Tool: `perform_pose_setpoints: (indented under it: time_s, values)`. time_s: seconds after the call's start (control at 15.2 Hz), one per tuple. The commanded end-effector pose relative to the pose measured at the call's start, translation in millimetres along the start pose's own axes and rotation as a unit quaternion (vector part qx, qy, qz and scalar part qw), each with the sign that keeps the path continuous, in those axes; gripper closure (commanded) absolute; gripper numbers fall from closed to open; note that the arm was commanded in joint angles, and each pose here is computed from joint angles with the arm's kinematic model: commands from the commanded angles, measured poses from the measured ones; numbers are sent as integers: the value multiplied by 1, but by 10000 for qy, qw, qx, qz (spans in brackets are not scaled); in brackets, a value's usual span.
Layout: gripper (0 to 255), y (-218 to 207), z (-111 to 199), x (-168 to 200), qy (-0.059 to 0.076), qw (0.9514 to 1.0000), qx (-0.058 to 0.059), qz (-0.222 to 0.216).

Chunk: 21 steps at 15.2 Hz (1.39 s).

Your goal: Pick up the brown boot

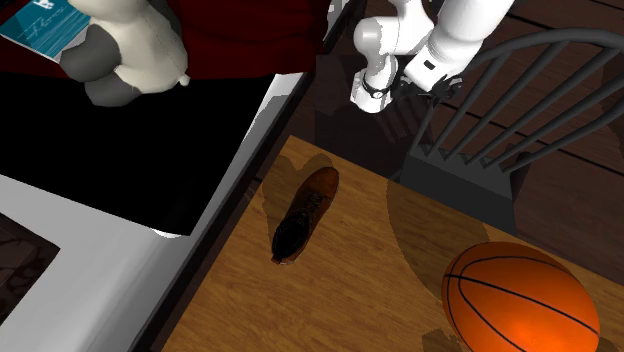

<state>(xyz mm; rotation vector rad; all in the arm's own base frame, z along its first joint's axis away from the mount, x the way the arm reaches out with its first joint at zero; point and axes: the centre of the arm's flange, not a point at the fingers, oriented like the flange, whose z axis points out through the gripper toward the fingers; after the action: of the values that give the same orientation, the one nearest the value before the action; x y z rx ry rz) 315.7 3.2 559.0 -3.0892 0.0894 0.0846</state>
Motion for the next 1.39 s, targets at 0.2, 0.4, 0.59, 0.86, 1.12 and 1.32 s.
perform_pose_setpoints:
  time_s: [0.2, 0.4, 0.59, 0.86, 1.12, 1.32]
  values:
    - [0, 22, 1, 26, 255, 9994, 71, 233]
    - [0, 45, 1, 52, 510, 9975, 142, 465]
    - [0, 69, 0, 76, 764, 9944, 213, 697]
    - [0, 102, -3, 107, 1101, 9884, 306, 1005]
    - [0, 138, -7, 135, 1435, 9801, 399, 1311]
    - [0, 166, -10, 154, 1684, 9725, 469, 1538]
